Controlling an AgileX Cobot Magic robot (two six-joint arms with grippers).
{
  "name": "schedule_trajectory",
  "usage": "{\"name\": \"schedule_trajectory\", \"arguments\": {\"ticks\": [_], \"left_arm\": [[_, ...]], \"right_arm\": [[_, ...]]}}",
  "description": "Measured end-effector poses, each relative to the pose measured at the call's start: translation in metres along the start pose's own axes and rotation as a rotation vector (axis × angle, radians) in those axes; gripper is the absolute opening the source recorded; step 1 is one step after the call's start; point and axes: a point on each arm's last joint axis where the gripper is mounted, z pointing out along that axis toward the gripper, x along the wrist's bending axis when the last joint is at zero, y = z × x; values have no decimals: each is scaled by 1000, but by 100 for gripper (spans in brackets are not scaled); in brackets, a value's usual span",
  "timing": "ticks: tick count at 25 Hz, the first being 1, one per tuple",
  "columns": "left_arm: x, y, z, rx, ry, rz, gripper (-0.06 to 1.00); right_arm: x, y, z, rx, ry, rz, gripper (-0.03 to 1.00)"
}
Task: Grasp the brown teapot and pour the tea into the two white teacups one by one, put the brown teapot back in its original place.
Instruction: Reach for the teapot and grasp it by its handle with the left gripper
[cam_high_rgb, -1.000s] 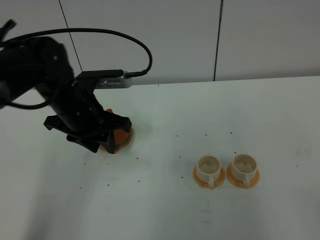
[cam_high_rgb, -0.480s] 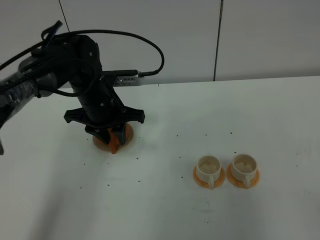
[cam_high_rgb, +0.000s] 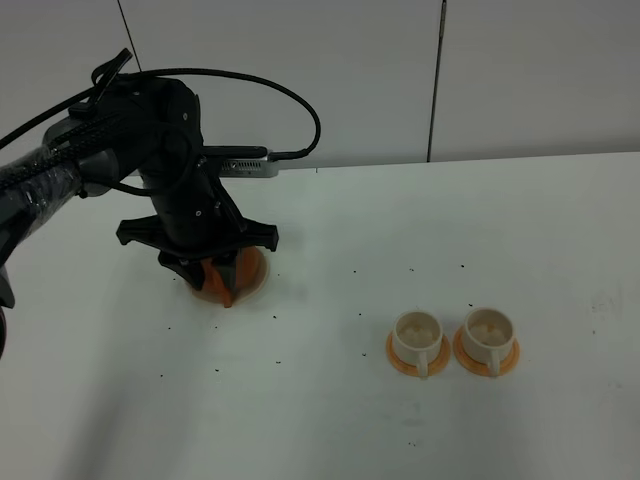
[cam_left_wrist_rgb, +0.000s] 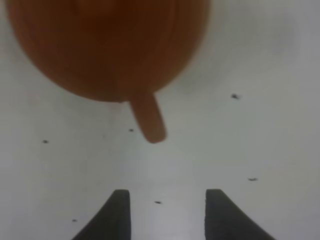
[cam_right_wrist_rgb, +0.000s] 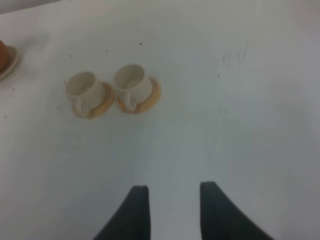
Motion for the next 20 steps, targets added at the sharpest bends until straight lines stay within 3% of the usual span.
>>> {"name": "schedule_trajectory", "arguments": {"ticks": [8,20], "left_arm": [[8,2,3,-3,50,-8,42],[5,5,30,60,46,-16,42]], "right_arm": [[0,0,0,0,0,0,24],[0,0,0,0,0,0,24]]}}
